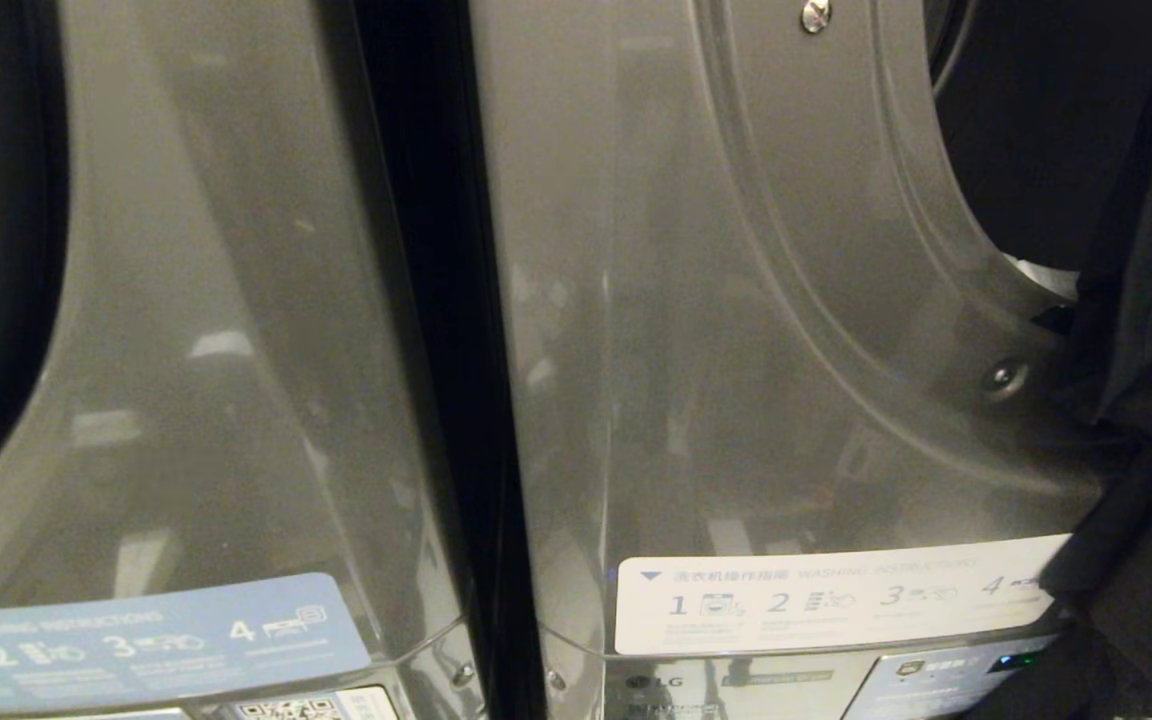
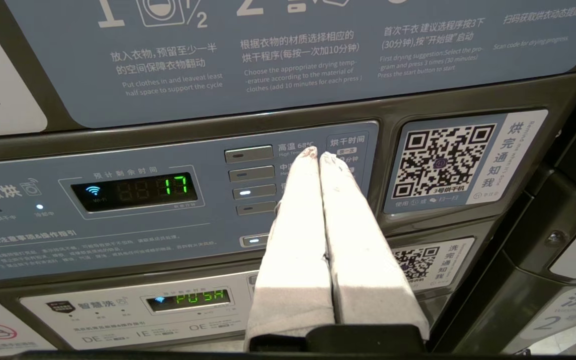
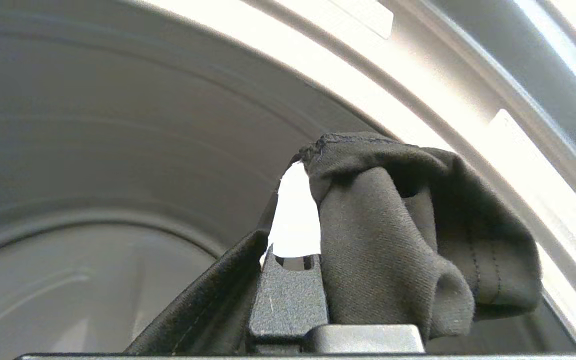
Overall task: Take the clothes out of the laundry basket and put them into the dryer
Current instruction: Put the clothes in the dryer
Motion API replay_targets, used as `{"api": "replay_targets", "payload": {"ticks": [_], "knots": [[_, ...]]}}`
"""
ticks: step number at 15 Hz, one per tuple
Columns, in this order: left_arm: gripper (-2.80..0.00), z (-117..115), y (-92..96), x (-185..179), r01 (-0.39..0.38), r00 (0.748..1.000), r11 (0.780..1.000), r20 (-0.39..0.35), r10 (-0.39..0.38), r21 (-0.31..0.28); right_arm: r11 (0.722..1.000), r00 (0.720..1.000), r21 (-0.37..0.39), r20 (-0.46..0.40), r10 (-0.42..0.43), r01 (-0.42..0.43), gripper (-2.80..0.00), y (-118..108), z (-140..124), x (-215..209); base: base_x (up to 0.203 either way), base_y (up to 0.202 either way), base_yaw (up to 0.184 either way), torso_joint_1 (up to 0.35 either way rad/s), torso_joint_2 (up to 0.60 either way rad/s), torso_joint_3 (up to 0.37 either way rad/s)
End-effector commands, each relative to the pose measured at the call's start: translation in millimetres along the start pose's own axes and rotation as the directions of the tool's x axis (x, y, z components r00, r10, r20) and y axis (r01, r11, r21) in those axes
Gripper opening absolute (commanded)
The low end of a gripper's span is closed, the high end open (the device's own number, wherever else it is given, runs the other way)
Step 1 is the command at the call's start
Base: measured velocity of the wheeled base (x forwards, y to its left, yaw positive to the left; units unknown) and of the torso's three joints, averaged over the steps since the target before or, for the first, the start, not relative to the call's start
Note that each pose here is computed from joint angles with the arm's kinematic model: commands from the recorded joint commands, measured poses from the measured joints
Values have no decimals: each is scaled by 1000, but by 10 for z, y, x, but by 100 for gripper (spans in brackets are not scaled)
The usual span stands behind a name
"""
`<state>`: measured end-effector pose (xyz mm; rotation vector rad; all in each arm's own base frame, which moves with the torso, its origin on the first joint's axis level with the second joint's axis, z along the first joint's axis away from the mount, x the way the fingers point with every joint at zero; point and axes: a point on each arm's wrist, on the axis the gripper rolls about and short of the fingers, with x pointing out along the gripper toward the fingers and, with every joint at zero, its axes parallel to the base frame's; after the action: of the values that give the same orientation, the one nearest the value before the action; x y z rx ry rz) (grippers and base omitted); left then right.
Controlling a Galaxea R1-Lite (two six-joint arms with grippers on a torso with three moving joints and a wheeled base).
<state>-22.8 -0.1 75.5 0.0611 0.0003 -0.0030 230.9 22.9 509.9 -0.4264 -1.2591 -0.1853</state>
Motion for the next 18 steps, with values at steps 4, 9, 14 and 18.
{"api": "replay_targets", "payload": {"ticks": [4, 9, 14, 18], "knots": [[-280, 0, 0, 0, 0, 1000, 1000, 0, 0, 0, 998, 995, 14, -88, -56, 57, -280, 173, -213, -35, 0, 0, 0, 0, 0, 0], [-280, 0, 0, 0, 0, 1000, 1000, 0, 0, 0, 994, 944, 108, -330, 11, 26, -280, 510, -804, -179, 0, 0, 0, 0, 0, 0], [-280, 0, 0, 0, 0, 1000, 1000, 0, 0, 0, 937, 720, 320, -683, 125, 140, -280, 676, -1154, -399, 0, 0, 0, 0, 0, 0], [-280, 0, 0, 0, 0, 1000, 1000, 0, 0, 0, 938, 656, 327, -734, 176, 115, -280, 724, -1222, -471, 0, 0, 0, 0, 0, 0]]}}
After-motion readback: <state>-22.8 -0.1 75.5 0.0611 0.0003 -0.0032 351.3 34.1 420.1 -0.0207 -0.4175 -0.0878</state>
